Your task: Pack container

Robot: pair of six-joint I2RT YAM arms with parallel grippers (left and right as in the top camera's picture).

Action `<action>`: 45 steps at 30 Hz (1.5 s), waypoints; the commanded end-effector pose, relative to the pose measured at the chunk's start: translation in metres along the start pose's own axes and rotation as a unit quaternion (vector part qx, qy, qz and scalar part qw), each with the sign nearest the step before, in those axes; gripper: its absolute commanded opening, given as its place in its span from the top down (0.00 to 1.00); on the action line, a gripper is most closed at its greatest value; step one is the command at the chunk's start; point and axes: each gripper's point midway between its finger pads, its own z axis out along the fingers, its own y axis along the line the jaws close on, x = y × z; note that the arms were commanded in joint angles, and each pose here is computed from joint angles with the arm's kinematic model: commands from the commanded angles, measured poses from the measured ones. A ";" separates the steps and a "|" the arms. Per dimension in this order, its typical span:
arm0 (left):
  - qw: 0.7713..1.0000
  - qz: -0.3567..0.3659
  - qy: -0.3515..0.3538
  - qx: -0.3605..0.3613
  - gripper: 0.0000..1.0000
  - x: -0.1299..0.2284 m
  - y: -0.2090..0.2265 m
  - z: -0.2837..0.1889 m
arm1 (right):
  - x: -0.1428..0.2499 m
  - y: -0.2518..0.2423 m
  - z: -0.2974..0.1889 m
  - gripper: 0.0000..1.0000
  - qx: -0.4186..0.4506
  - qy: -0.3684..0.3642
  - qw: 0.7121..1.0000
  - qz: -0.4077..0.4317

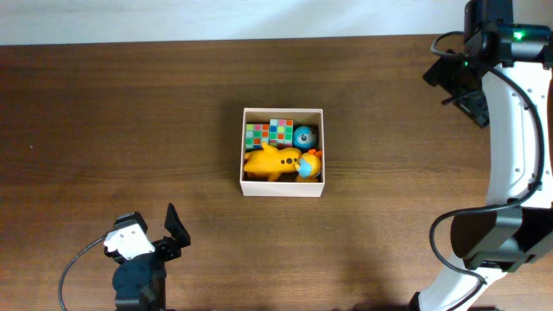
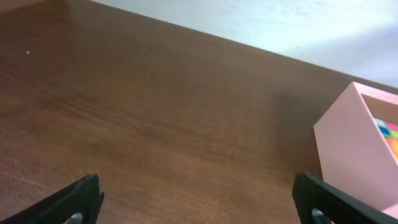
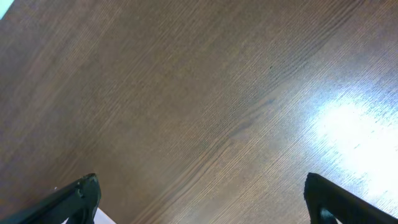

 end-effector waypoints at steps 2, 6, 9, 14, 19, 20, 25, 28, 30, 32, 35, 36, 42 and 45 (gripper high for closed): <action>1.000 0.009 -0.011 -0.002 0.01 -0.003 0.001 0.001 | -0.004 -0.001 -0.006 0.01 -0.004 -0.007 1.000 0.006; 0.999 0.003 -0.041 0.002 0.01 -0.015 -0.001 0.002 | -0.004 -0.001 -0.006 0.01 -0.004 -0.007 1.000 0.006; 0.999 0.002 -0.045 0.003 0.01 -0.015 -0.001 0.003 | -0.004 -0.002 -0.006 0.01 -0.004 -0.008 1.000 0.006; 0.991 -0.015 -0.128 0.025 0.01 -0.053 -0.011 -0.002 | -0.004 -0.002 -0.006 0.01 -0.004 -0.008 1.000 0.006; 0.989 -0.019 -0.145 0.030 0.01 -0.060 -0.012 -0.004 | -0.004 -0.002 -0.006 0.01 -0.004 -0.008 1.000 0.006; 0.990 -0.017 -0.137 0.027 0.01 -0.055 -0.011 -0.002 | -0.004 -0.001 -0.006 0.01 -0.004 -0.007 1.000 0.006; 0.993 -0.014 -0.119 0.017 0.01 -0.034 -0.006 0.009 | -0.004 -0.002 -0.006 0.01 -0.004 -0.007 1.000 0.006; 0.992 -0.015 -0.124 0.015 0.01 -0.035 -0.005 0.009 | -0.004 -0.002 -0.006 0.01 -0.004 -0.007 1.000 0.006; 0.992 -0.015 -0.124 0.015 0.01 -0.035 -0.005 0.009 | -0.004 -0.001 -0.006 0.01 -0.004 -0.007 1.000 0.006; 0.992 -0.015 -0.124 0.015 0.01 -0.035 -0.005 0.009 | -0.004 -0.002 -0.006 0.01 -0.004 -0.008 1.000 0.006; 0.992 -0.015 -0.124 0.015 0.01 -0.035 -0.005 0.009 | -0.004 -0.001 -0.006 0.01 -0.004 -0.007 1.000 0.006; 0.992 -0.015 -0.124 0.015 0.01 -0.035 -0.005 0.009 | -0.004 -0.002 -0.006 0.01 -0.004 -0.008 1.000 0.006; 0.992 -0.015 -0.124 0.015 0.01 -0.034 -0.005 0.009 | -0.004 -0.002 -0.006 0.01 -0.004 -0.008 1.000 0.006; 0.992 -0.015 -0.124 0.015 0.01 -0.034 -0.005 0.009 | -0.004 -0.001 -0.006 0.01 -0.004 -0.007 1.000 0.006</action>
